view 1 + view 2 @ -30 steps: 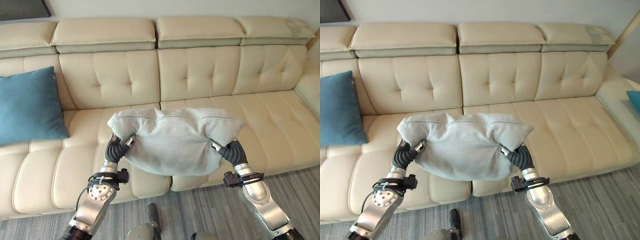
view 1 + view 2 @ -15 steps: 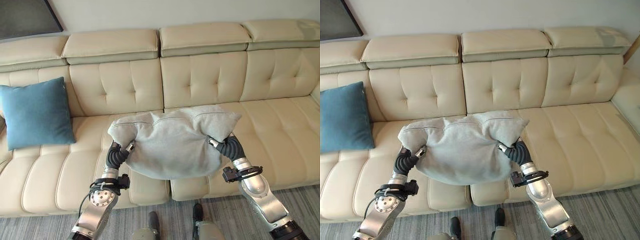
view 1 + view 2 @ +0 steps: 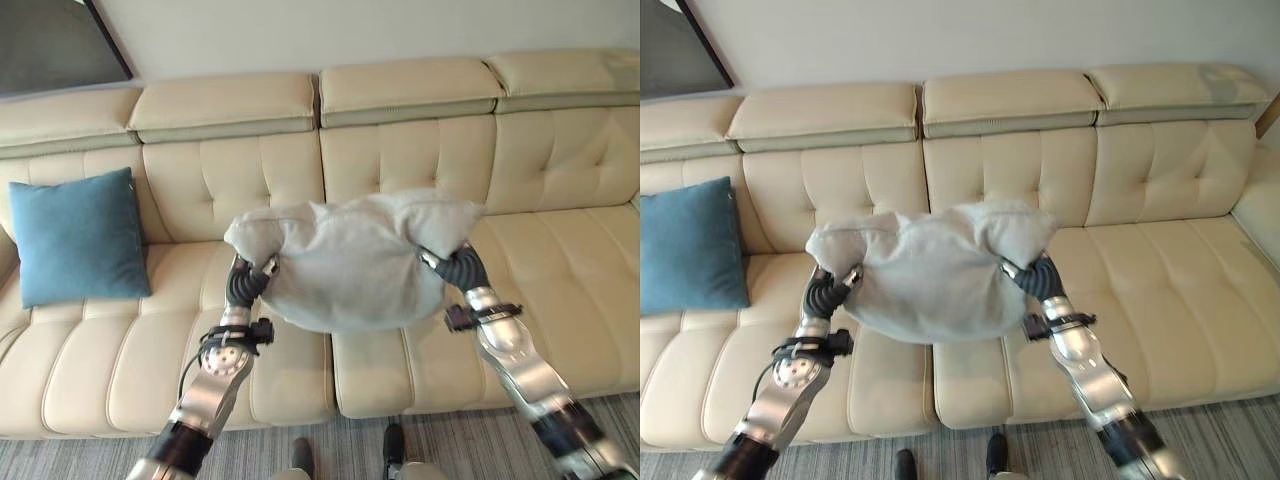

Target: Pick up all the scattered cushions and arrange them neatly on the sofa.

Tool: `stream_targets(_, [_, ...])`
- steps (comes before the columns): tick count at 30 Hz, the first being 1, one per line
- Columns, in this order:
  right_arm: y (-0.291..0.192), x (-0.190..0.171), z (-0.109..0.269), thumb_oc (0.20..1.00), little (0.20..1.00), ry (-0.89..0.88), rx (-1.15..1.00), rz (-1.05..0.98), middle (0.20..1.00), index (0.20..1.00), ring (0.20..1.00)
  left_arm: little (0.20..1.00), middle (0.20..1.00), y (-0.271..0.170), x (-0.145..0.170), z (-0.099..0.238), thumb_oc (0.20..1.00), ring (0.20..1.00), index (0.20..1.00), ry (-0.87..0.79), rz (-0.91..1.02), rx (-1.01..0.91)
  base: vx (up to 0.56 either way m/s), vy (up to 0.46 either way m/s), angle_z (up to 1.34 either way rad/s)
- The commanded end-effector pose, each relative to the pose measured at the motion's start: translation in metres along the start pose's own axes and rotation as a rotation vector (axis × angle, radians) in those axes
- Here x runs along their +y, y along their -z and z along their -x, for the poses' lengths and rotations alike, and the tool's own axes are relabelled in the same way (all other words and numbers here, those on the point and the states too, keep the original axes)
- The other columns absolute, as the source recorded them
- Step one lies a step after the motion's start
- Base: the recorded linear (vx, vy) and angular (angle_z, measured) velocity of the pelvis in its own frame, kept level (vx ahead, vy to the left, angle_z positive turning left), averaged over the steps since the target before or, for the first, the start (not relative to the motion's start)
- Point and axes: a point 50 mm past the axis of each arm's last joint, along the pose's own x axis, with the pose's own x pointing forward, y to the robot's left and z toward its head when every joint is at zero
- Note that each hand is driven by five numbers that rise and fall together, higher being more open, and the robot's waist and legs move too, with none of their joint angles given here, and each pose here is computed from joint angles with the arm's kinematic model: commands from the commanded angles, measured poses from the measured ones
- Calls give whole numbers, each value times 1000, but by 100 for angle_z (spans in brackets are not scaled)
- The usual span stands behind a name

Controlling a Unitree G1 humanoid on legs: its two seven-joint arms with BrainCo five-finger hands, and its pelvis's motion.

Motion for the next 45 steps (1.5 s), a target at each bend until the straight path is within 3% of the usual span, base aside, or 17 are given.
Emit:
stream_targets(1, [-90, 42, -48, 200, 200, -57, -394, -98, 200, 200, 200, 200, 200, -78, -46, -43, 200, 200, 200, 119, -16, -350, -129, 1, 4])
stream_targets(6, [-121, 33, -95, 200, 200, 40, -434, -29, 200, 200, 200, 200, 200, -120, -45, -88, 200, 200, 200, 21, -106, -455, -82, 7, 7])
stream_targets(12, [-140, 22, -126, 200, 200, 96, -412, 85, 200, 200, 200, 200, 200, -148, -40, -118, 200, 200, 200, -50, -209, -482, -13, 18, 4])
stream_targets(13, [-141, 17, -130, 228, 228, 109, -403, 106, 228, 228, 228, 213, 213, -151, -40, -122, 213, 213, 213, -57, -217, -476, -11, 13, 5])
stream_targets(14, [-141, 17, -130, 228, 228, 109, -404, 106, 228, 228, 228, 520, 520, -152, -40, -122, 520, 520, 520, -57, -216, -477, -5, 7, 3])
stream_targets(15, [-144, 14, -133, 727, 727, 119, -401, 127, 727, 727, 727, 1000, 1000, -156, -38, -125, 1000, 1000, 1000, -67, -232, -484, 10, 10, 4])
stream_targets(16, [-149, 6, -139, 1000, 1000, 147, -397, 155, 1000, 1000, 1000, 1000, 1000, -166, -35, -131, 1000, 1000, 1000, -92, -242, -493, 12, 13, 6])
stream_targets(23, [-164, -41, -140, 1000, 1000, 289, -419, 212, 1000, 1000, 1000, 1000, 1000, -184, 6, -136, 1000, 1000, 1000, -183, -252, -528, 25, -5, 8])
stream_targets(27, [-162, -81, -130, 1000, 1000, 404, -422, 133, 1000, 1000, 1000, 1000, 1000, -184, 47, -134, 1000, 1000, 1000, -266, -205, -513, 17, 11, 12])
stream_targets(35, [-126, -127, -104, 1000, 1000, 511, -350, -42, 1000, 1000, 1000, 1000, 1000, -154, 97, -121, 1000, 1000, 1000, -332, -96, -423, 14, 21, 1])
stream_targets(41, [-81, -142, -77, 1000, 1000, 505, -241, -78, 1000, 1000, 1000, 1000, 1000, -105, 92, -97, 1000, 1000, 1000, -234, -94, -320, 0, 21, -8])
stream_targets(44, [-68, -138, -70, 1000, 1000, 481, -211, -91, 1000, 1000, 1000, 1000, 1000, -91, 84, -87, 1000, 1000, 1000, -199, -66, -298, -8, 0, -2])
stream_targets(45, [-49, -128, -56, 1000, 1000, 428, -165, -91, 1000, 1000, 1000, 1000, 1000, -67, 74, -70, 1000, 1000, 1000, -152, -20, -239, -12, 0, -6])
